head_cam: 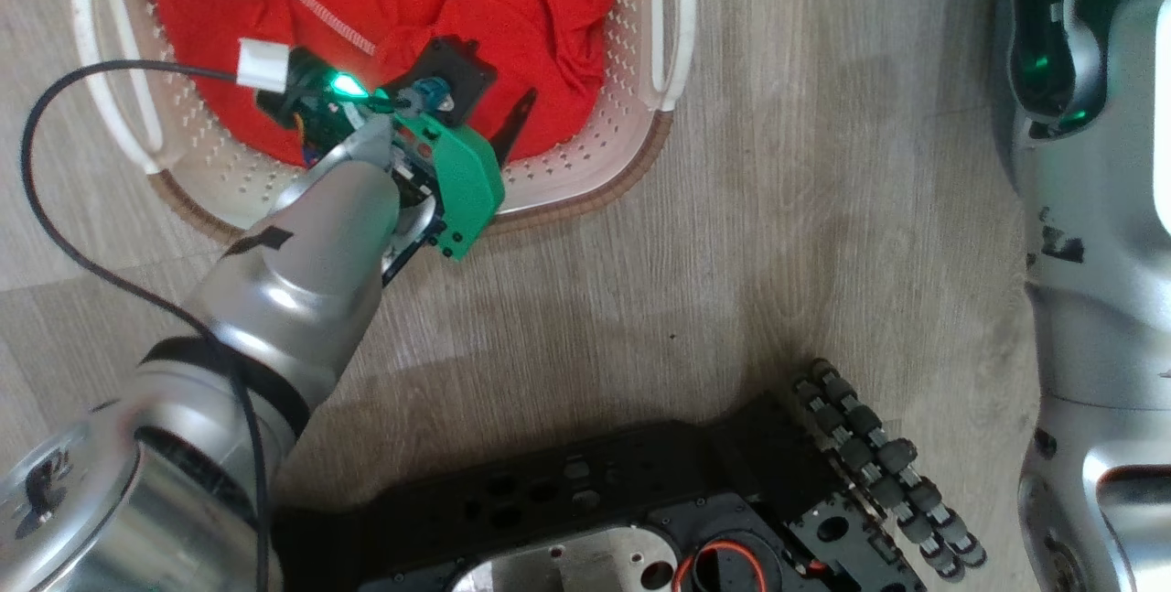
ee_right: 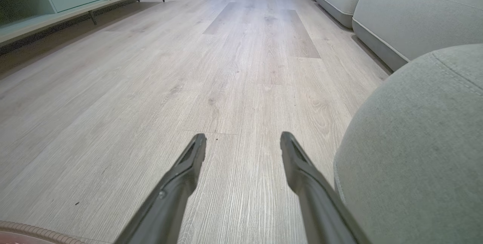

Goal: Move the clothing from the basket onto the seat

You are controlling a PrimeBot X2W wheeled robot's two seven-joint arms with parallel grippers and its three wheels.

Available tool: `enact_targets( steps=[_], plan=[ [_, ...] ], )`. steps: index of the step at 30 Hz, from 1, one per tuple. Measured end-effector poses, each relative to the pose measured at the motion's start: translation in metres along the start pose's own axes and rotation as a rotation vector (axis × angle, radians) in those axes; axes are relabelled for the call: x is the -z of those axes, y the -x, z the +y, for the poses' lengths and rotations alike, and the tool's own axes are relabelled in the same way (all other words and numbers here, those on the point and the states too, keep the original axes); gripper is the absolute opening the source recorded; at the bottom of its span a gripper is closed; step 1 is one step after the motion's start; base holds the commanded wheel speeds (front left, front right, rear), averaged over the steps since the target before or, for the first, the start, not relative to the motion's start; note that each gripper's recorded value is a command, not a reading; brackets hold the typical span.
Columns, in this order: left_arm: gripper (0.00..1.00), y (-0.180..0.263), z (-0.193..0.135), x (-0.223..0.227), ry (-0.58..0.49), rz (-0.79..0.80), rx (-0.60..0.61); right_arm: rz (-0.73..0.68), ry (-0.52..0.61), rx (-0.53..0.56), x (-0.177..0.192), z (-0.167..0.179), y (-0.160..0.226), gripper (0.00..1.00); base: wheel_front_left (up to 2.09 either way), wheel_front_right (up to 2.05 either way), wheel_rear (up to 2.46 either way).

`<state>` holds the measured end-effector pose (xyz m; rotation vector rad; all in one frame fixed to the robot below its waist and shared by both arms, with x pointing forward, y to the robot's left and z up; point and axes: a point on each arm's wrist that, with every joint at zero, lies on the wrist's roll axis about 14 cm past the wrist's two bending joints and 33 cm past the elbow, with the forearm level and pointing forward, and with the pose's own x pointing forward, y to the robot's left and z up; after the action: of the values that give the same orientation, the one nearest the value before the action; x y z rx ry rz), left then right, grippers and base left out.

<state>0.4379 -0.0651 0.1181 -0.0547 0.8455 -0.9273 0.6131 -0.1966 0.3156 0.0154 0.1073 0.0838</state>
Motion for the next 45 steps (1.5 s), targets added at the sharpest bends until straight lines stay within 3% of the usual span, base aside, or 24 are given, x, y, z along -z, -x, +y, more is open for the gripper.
enact_targets(
  steps=[6,8,9,17,25,34,45],
  plan=[
    [1.0,-0.002,0.001,0.006,-0.01,0.032,0.001,0.002,0.003,0.007,-0.001,-0.004,0.003,1.0,0.0,0.0,0.0],
    [0.06,-0.001,-0.001,0.008,-0.02,0.041,0.011,0.002,0.004,0.008,-0.002,-0.004,0.003,1.0,0.0,0.0,0.0],
    [0.0,-0.001,-0.002,0.008,-0.023,0.044,0.014,0.002,0.004,0.008,-0.002,-0.004,0.003,1.0,0.0,0.0,0.0],
    [0.0,0.002,-0.001,-0.001,-0.017,0.031,0.011,-0.011,0.001,0.003,-0.01,-0.002,0.002,1.0,0.0,0.0,0.0],
    [0.0,0.016,0.014,-0.039,0.0,-0.052,-0.041,-0.052,-0.01,-0.013,-0.038,0.005,0.001,1.0,0.0,0.0,0.0],
    [0.0,0.06,0.008,-0.075,0.037,-0.139,-0.11,-0.109,-0.017,-0.04,-0.089,0.019,0.01,1.0,0.0,0.0,0.0],
    [0.0,0.126,0.004,-0.146,-0.002,-0.33,-0.216,-0.122,-0.04,-0.054,-0.127,0.034,0.042,1.0,0.0,0.0,0.0]
  ],
)
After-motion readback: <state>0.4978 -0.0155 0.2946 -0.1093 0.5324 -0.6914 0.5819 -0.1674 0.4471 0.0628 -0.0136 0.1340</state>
